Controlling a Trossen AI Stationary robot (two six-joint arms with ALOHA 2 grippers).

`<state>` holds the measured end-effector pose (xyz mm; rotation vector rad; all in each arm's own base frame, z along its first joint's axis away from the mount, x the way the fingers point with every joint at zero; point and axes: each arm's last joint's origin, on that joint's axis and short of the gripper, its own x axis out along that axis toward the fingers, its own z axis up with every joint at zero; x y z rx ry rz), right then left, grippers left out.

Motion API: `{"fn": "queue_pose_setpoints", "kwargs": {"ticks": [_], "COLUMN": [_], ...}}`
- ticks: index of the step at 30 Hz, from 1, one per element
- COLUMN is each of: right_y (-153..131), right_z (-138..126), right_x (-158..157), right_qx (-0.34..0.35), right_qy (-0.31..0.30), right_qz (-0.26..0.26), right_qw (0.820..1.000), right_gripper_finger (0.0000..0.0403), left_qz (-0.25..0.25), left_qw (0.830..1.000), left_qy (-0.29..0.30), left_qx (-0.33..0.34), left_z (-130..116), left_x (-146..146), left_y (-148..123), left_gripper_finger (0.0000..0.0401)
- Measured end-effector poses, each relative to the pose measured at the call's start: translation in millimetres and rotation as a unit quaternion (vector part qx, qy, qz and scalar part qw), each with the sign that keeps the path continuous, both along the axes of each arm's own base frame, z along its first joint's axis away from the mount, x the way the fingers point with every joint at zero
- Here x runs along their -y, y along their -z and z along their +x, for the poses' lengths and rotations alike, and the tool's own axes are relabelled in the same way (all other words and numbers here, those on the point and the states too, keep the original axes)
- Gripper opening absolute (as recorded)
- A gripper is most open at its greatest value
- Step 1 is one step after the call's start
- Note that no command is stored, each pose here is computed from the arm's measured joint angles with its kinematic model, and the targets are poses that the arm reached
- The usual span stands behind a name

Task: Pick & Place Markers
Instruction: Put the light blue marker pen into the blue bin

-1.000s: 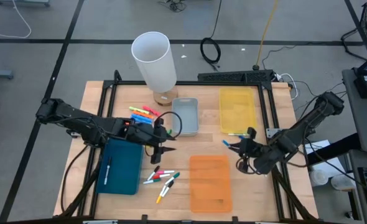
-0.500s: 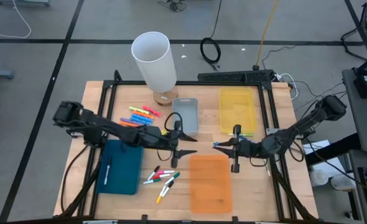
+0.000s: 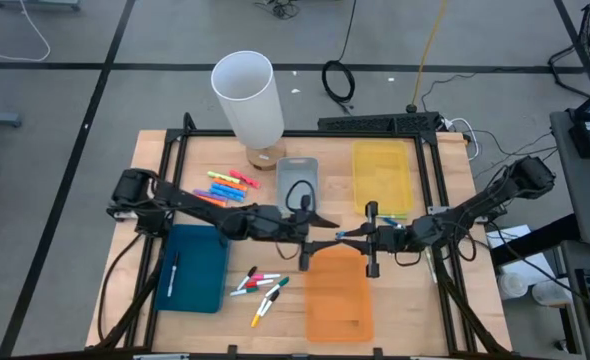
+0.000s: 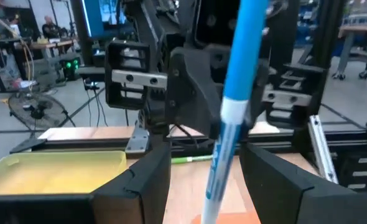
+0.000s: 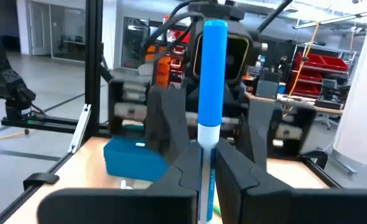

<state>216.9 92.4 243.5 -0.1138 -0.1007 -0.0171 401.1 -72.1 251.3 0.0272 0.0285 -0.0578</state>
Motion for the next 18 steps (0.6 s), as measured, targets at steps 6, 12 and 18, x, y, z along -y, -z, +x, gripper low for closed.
{"fn": "queue_pose_setpoints", "kwargs": {"ticks": [6,12,18], "right_y": [-0.8,-0.7,-0.7], "right_z": [-0.6,-0.8,-0.8], "right_x": [-1.2,-1.9,-2.4], "right_qx": [0.004,0.003,0.004], "right_qy": [-0.003,-0.006,-0.016], "right_qz": [-0.002,-0.006,-0.006], "right_qw": [1.0,1.0,1.0], "right_gripper_finger": [0.0013,0.0013,0.0013], "left_qz": [0.013,0.024,0.06], "left_qw": [0.999,0.999,0.998], "left_qy": [0.0,-0.003,0.007], "left_qx": [-0.042,-0.04,-0.016], "left_z": [15.6,17.5,16.5], "left_x": [1.6,-0.4,6.1], "left_y": [3.2,4.6,0.0], "left_gripper_finger": [0.0198,0.0197,0.013]}}
